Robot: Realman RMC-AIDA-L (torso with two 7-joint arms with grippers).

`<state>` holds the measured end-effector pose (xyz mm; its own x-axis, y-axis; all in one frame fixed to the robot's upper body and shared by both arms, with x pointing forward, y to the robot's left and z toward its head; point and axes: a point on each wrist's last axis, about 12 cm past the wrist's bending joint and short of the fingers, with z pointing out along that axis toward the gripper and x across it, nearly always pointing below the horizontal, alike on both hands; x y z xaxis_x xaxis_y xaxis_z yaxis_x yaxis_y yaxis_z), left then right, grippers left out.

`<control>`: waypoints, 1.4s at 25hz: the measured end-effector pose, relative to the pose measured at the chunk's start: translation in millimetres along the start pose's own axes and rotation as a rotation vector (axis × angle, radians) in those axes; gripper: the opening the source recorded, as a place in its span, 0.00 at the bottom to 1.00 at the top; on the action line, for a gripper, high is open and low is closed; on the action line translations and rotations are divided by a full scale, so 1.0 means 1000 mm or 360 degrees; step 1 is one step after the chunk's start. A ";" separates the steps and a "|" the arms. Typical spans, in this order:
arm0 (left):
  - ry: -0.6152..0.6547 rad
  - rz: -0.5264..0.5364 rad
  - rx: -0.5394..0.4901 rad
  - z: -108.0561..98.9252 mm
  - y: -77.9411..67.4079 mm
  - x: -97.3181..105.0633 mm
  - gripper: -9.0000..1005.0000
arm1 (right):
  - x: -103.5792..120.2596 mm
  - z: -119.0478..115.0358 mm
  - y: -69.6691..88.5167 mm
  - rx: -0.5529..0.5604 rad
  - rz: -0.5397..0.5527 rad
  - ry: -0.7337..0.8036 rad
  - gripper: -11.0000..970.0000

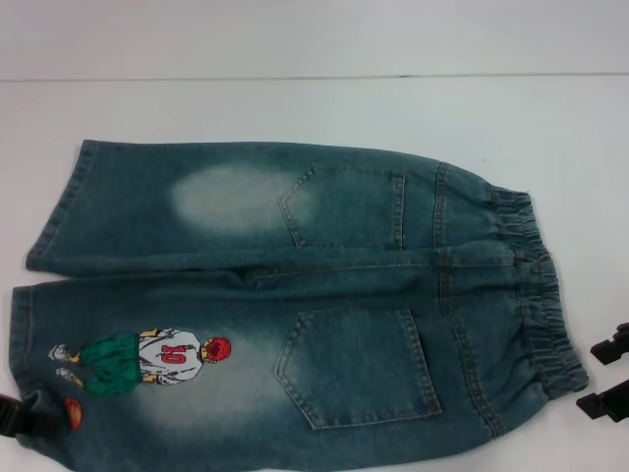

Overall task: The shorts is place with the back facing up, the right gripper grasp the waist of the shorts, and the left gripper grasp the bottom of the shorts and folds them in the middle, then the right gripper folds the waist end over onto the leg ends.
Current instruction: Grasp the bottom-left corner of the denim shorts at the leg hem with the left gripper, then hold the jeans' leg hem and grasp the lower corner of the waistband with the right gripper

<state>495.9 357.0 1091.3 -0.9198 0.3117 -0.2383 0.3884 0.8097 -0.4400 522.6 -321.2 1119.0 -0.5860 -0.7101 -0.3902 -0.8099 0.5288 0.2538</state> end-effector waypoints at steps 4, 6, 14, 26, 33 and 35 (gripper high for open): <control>0.0003 -0.0004 0.0002 0.001 0.000 0.001 0.04 | -0.004 0.009 0.001 -0.0057 -0.0006 0.0017 0.85; 0.0004 -0.0005 0.0002 0.001 0.000 0.002 0.04 | -0.005 0.012 0.001 -0.0069 -0.0009 0.0024 0.84; 0.0005 -0.0006 0.0001 0.001 0.000 0.002 0.04 | -0.008 0.018 0.000 -0.0082 -0.0021 0.0026 0.81; 0.0003 -0.0008 -0.0001 0.001 0.001 0.002 0.04 | -0.016 0.017 0.002 -0.0105 -0.0103 -0.0096 0.77; -0.0008 -0.0013 -0.0009 0.000 0.002 0.003 0.04 | -0.019 0.025 0.005 -0.0153 -0.0166 -0.0141 0.74; -0.0009 -0.0011 -0.0009 0.000 0.002 0.003 0.04 | -0.018 0.027 0.007 -0.0164 -0.0194 -0.0153 0.73</control>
<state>493.8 359.2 1089.7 -0.9222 0.3033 -0.2399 0.3816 0.8147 -0.4366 528.5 -292.2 1104.1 -0.4819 -0.7159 -0.5052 -0.8762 0.3876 0.2865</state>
